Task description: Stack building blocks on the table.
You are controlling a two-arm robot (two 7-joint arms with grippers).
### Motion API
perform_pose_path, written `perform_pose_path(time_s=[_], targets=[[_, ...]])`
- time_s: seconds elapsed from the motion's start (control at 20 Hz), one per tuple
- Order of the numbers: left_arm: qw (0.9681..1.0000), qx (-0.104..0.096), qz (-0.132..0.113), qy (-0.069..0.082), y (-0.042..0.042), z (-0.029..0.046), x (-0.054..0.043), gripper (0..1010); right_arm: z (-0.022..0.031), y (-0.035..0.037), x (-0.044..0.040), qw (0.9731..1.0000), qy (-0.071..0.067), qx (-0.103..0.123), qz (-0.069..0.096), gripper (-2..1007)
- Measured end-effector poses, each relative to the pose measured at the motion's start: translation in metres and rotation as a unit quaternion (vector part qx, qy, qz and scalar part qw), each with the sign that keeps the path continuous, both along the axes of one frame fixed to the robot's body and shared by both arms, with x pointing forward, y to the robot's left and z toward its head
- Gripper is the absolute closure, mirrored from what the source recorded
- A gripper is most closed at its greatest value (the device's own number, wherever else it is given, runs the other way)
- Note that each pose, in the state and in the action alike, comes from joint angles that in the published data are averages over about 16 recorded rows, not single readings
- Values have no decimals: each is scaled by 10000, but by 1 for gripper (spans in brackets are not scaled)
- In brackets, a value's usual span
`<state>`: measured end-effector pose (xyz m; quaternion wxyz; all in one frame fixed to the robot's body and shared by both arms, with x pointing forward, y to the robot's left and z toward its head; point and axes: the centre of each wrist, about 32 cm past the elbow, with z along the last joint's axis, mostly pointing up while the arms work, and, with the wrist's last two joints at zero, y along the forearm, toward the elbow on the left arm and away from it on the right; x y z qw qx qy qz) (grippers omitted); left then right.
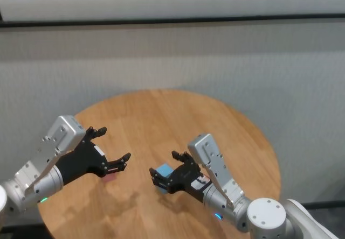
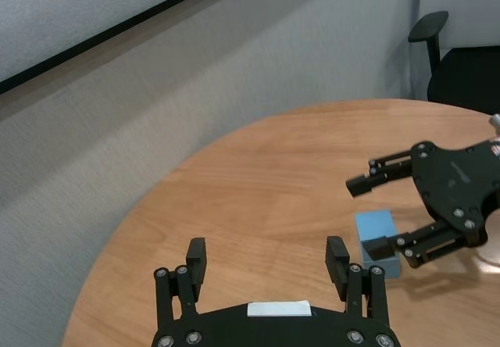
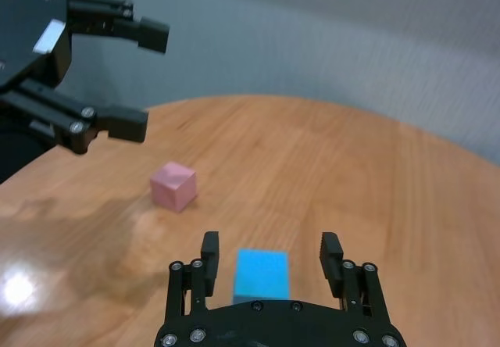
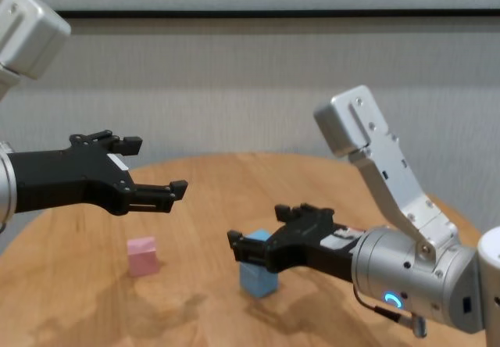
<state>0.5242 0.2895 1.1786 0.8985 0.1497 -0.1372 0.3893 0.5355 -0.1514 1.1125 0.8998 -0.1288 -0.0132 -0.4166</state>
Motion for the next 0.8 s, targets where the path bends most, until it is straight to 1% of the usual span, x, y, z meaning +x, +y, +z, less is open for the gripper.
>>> perform_pose_path(time_s=[0.15,0.4,0.6,0.8], targets=[[10000,0,0,0,0,0,0,8,46,-48,23,9999,-80,87,-96,153],[10000,0,0,0,0,0,0,8,129,-180,70,9990,-244,211,-307,53],[10000,0,0,0,0,0,0,8,178,-309,104,9978,-363,274,-487,10],[10000,0,0,0,0,0,0,8,197,-438,125,9967,-440,274,-624,2]])
